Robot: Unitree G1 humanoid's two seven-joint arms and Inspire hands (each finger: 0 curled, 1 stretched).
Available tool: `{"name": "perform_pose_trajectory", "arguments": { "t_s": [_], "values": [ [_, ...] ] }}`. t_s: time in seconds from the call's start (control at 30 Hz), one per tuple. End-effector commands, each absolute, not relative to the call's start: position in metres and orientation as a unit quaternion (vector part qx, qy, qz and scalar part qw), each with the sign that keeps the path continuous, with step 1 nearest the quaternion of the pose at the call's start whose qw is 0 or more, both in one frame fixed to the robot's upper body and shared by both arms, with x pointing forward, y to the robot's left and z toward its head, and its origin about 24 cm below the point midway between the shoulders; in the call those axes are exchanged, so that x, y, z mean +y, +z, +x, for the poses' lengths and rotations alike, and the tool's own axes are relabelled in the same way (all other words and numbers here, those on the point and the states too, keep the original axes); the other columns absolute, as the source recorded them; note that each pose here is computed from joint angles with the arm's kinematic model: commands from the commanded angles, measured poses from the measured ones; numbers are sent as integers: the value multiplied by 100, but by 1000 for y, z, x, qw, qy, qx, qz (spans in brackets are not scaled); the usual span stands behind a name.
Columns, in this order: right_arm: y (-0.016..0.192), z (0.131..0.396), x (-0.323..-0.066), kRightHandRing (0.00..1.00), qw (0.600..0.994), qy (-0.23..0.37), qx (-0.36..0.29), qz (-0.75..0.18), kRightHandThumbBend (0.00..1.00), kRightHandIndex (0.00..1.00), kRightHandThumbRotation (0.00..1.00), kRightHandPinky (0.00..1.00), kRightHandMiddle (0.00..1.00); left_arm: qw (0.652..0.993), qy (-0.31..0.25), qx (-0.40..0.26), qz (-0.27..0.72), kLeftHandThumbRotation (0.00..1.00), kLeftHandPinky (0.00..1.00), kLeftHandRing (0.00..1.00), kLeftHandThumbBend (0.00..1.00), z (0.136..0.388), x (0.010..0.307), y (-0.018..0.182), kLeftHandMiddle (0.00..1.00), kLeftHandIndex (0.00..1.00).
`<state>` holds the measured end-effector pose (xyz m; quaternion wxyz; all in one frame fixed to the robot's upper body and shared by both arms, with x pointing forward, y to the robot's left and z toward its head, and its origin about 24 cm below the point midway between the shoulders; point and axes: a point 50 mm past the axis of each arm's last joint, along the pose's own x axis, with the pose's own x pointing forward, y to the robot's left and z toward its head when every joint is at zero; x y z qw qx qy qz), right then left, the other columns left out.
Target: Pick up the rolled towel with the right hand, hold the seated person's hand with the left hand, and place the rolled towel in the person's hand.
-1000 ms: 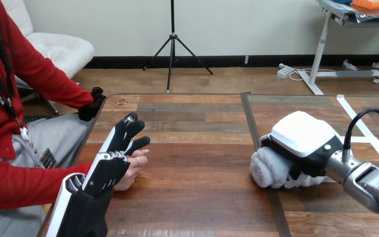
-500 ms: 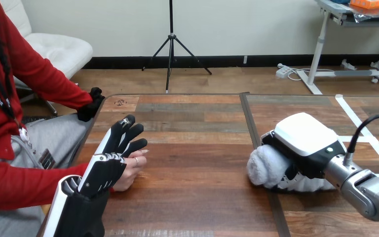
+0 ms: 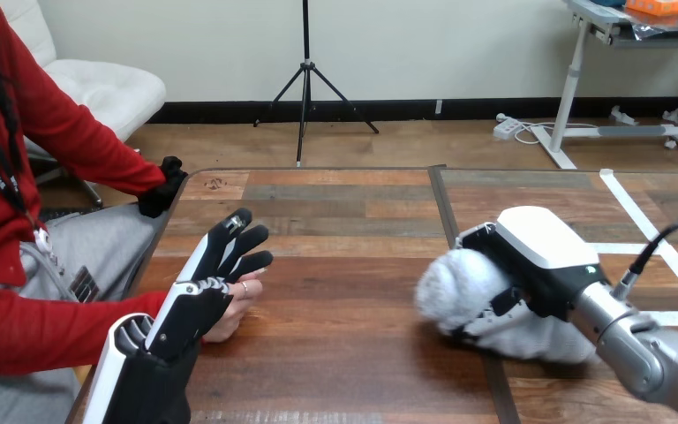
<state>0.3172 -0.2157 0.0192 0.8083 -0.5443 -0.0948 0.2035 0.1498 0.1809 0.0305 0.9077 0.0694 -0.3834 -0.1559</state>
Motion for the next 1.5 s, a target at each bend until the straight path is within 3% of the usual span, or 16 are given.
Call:
{"name": "perform_pose_trajectory", "arguments": {
  "t_s": [0.0,0.2,0.77,1.23,1.47],
  "values": [
    [16,312,-183,9,853,215,-140,-455,51,10,0,5,13,898,-154,-406,75,68,86,93,100,163,182,38,97,96],
    [26,314,-180,9,879,187,-168,-404,51,9,0,6,12,898,-161,-401,77,69,88,94,100,163,181,37,98,97],
    [61,321,-176,6,909,126,-266,-294,45,7,0,2,10,908,-174,-375,76,70,80,87,100,166,179,35,91,93],
    [81,328,-170,6,909,116,-306,-259,49,7,0,3,9,908,-196,-362,70,65,82,90,100,174,176,36,94,93],
    [90,331,-166,6,906,120,-319,-250,50,7,0,3,9,904,-178,-367,126,68,83,91,100,177,181,38,95,95]
  ]
}}
